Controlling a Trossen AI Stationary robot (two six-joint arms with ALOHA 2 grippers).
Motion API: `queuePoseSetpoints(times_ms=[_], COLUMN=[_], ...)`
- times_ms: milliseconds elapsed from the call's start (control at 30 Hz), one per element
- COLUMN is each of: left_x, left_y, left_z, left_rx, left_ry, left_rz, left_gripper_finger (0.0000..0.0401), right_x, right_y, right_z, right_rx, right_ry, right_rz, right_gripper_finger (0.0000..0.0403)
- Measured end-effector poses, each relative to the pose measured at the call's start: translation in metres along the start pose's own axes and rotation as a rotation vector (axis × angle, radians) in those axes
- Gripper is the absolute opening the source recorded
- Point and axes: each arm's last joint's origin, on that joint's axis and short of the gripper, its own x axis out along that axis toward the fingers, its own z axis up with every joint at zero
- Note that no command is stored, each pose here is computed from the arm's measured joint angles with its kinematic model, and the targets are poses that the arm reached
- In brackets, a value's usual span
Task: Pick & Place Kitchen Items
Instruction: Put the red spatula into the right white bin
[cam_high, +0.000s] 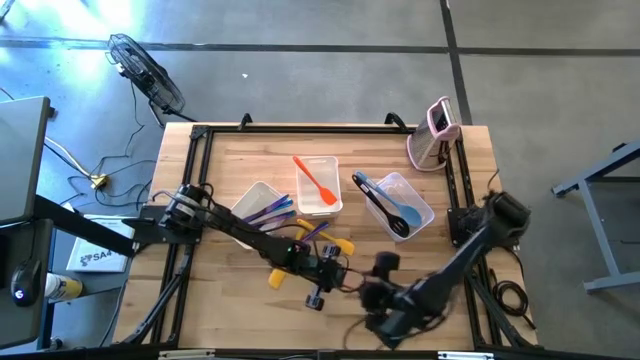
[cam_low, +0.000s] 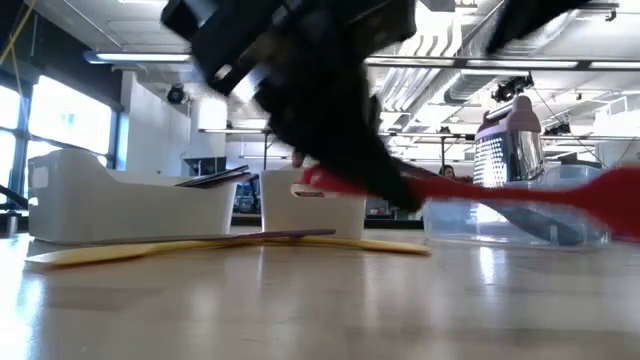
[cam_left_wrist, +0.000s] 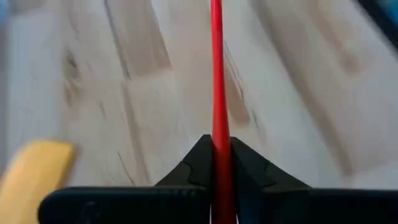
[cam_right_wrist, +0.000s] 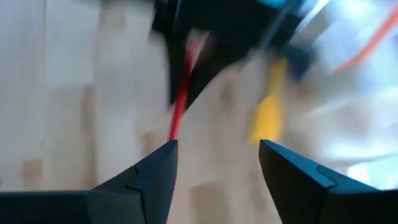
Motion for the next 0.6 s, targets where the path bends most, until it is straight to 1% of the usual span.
queuePoseSetpoints(times_ms=[67, 133, 233, 267, 300, 333, 433, 533, 600], left_x=[-0.003, -0.007, -0.018, -0.023, -0.028, -0.036, -0.067, -0.118, -0.156], left_y=[-0.001, -0.002, -0.003, -0.005, -0.007, -0.008, -0.010, -0.001, 0.011], left_z=[0.011, 0.023, 0.050, 0.061, 0.071, 0.082, 0.108, 0.130, 0.138], left_rx=[-0.029, -0.059, -0.239, -0.282, -0.298, -0.285, -0.189, -0.158, -0.142], left_ry=[-0.025, -0.043, -0.151, -0.204, -0.250, -0.283, -0.303, -0.254, -0.186], left_rz=[0.020, 0.074, 0.221, 0.269, 0.310, 0.349, 0.433, 0.520, 0.620], left_gripper_finger=[0.0024, 0.0024, 0.0024, 0.0024, 0.0024, 0.0024, 0.0024, 0.0024, 0.0024], right_x=[-0.025, -0.050, -0.086, -0.097, -0.107, -0.116, -0.138, -0.154, -0.161], right_y=[-0.005, -0.007, -0.011, -0.013, -0.014, -0.016, -0.021, -0.029, -0.035], right_z=[0.000, -0.003, -0.012, -0.016, -0.021, -0.025, -0.038, -0.048, -0.051], right_rx=[-0.002, -0.009, -0.023, -0.034, -0.047, -0.061, -0.111, -0.168, -0.197], right_ry=[-0.122, -0.239, -0.399, -0.442, -0.482, -0.520, -0.628, -0.725, -0.755], right_rz=[-0.048, -0.083, -0.121, -0.131, -0.143, -0.152, -0.198, -0.258, -0.276], right_gripper_finger=[0.0209, 0.0198, 0.0177, 0.0170, 0.0163, 0.0156, 0.0136, 0.0118, 0.0107])
